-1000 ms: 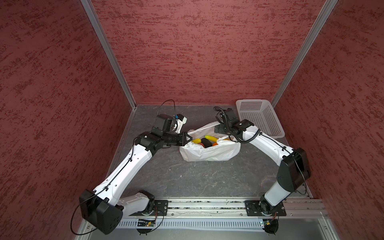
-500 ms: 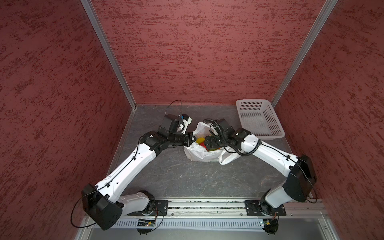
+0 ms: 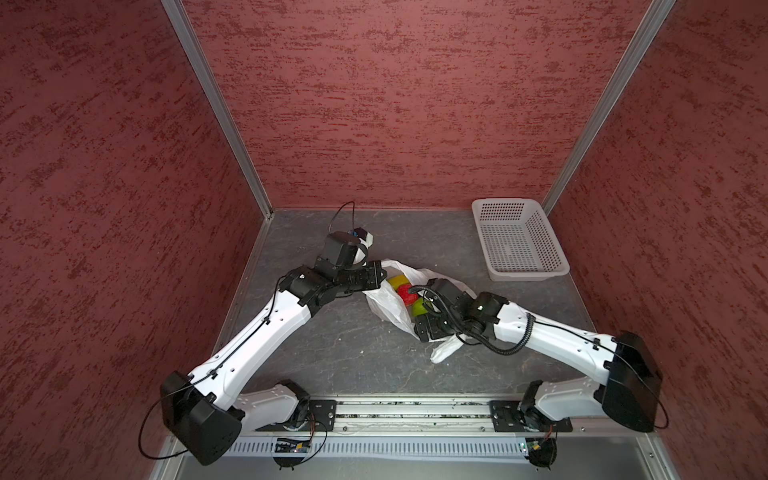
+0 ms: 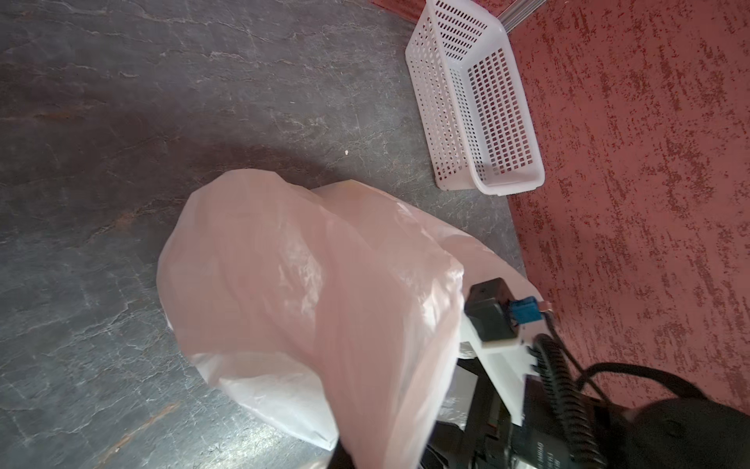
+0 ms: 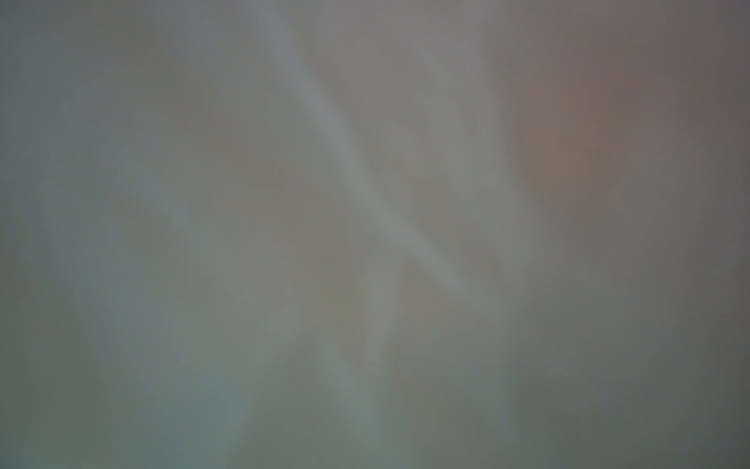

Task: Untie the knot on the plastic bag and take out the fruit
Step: 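Reach the right gripper into the bag opening toward the fruit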

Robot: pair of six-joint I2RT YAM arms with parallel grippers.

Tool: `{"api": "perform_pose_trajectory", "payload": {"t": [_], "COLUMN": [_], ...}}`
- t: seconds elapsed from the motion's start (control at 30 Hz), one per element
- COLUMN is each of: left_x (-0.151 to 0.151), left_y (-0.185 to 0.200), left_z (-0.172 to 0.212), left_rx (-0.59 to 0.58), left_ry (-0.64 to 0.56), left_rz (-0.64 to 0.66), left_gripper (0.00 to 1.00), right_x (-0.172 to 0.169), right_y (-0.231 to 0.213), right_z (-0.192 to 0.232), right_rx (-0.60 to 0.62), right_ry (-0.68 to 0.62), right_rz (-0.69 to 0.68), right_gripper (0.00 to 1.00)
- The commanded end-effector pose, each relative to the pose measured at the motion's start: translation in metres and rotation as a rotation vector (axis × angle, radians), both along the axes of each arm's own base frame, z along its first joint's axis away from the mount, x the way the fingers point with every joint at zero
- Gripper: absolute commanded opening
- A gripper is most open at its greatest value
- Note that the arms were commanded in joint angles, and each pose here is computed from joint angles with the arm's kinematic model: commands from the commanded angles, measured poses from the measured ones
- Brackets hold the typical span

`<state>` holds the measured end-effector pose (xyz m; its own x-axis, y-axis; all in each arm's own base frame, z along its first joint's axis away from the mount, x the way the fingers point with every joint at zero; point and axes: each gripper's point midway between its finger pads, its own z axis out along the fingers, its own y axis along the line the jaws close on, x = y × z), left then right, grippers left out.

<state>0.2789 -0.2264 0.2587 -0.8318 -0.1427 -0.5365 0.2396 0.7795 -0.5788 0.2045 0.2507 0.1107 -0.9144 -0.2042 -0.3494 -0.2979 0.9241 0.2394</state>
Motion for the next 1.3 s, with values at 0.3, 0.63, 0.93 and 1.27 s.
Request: {"api": "perform_pose_trajectory", "payload": {"t": [0.3, 0.63, 0.93, 1.27], "left_x": [0.004, 0.013, -0.039, -0.087], "left_y": [-0.001, 0.0, -0.007, -0.002], "left_z": [-0.003, 0.025, 0.003, -0.033], "left_rx": [0.017, -0.028, -0.014, 0.071], "left_ry": [0.005, -0.059, -0.021, 0.053], "left_rz": [-0.005, -0.074, -0.246, -0.339], "left_gripper": [0.0, 0.0, 0.0, 0.0], "right_x": [0.012, -0.008, 0.018, 0.105], "right_y": [0.035, 0.041, 0.059, -0.006], "right_z": [0.073, 0.037, 0.035, 0.046], "right_rx": [0.04, -0.022, 0.142, -0.034], "right_ry": [-0.245, -0.181, -0.042, -0.136], "right_rz": [0.135, 0.271, 0.281, -0.018], "right_gripper": [0.99, 0.98, 0.98, 0.98]}}
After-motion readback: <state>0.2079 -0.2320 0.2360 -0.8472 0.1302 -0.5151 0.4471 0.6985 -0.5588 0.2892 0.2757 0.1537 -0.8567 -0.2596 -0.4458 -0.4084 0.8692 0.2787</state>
